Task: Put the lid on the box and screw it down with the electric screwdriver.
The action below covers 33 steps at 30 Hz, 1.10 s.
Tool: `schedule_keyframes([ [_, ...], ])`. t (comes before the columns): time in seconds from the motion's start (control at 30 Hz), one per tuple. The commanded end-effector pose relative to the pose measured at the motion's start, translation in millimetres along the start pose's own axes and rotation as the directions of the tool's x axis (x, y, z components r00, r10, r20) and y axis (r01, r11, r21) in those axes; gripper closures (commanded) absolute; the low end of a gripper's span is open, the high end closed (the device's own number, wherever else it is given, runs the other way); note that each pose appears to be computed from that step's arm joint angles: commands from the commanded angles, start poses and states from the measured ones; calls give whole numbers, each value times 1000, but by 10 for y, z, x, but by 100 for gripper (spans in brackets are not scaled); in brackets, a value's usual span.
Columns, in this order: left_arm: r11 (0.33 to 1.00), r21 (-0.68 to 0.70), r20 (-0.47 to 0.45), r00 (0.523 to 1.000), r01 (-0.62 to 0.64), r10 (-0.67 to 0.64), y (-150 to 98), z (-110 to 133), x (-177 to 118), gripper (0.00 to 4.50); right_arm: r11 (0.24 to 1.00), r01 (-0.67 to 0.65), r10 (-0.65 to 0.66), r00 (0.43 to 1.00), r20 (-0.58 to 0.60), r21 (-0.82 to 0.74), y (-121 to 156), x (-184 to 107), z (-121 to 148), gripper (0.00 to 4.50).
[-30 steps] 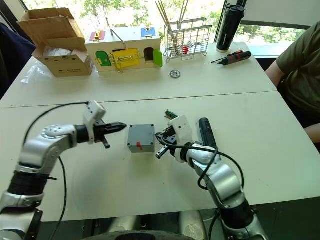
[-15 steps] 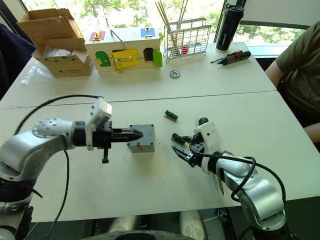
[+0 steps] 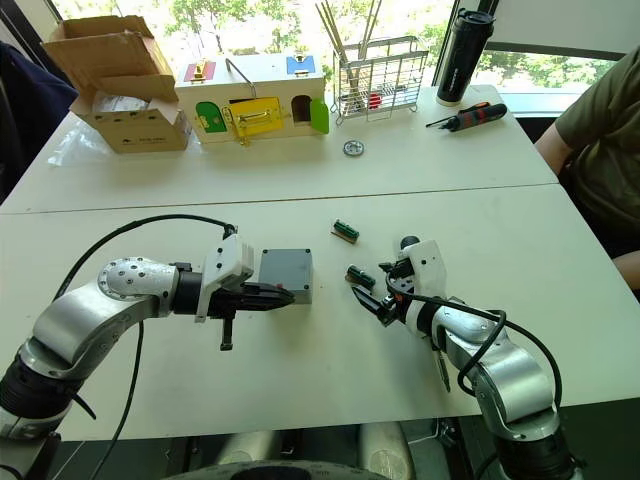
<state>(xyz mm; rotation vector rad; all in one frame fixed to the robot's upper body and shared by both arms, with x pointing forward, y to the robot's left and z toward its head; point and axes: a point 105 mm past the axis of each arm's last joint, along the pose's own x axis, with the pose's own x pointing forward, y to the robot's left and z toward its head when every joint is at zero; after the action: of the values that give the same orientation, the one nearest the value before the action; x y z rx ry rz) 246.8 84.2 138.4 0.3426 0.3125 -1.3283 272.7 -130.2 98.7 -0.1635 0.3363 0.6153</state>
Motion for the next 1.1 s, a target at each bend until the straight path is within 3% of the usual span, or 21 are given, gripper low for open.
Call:
schedule_keyframes([
  [0.03, 999, 45, 33, 999, -2, 0, -27, 122, -25, 446, 999, 4, -3, 999, 47, -33, -16, 10, 109, 171],
  [0.43, 999, 37, 34, 999, -24, 23, 0, 109, -33, 446, 1000, -17, 18, 998, 56, -25, 17, 102, 108, 171],
  [0.53, 999, 39, 27, 999, -29, 28, -2, 85, -20, 446, 1000, -18, 19, 998, 61, -14, 28, 113, 109, 258],
  [0.67, 999, 38, 29, 999, -30, 29, -3, 85, -18, 446, 999, -24, 25, 998, 50, -22, 41, 113, 83, 447],
  [0.9, 998, 40, 32, 999, -42, 41, 33, 93, -26, 446, 1000, -13, 15, 999, 44, -27, 25, 109, 61, 447],
  [1.1, 998, 42, 33, 998, -47, 45, 49, 89, -22, 446, 999, 18, -14, 995, 96, -41, -35, 69, 212, 447],
])
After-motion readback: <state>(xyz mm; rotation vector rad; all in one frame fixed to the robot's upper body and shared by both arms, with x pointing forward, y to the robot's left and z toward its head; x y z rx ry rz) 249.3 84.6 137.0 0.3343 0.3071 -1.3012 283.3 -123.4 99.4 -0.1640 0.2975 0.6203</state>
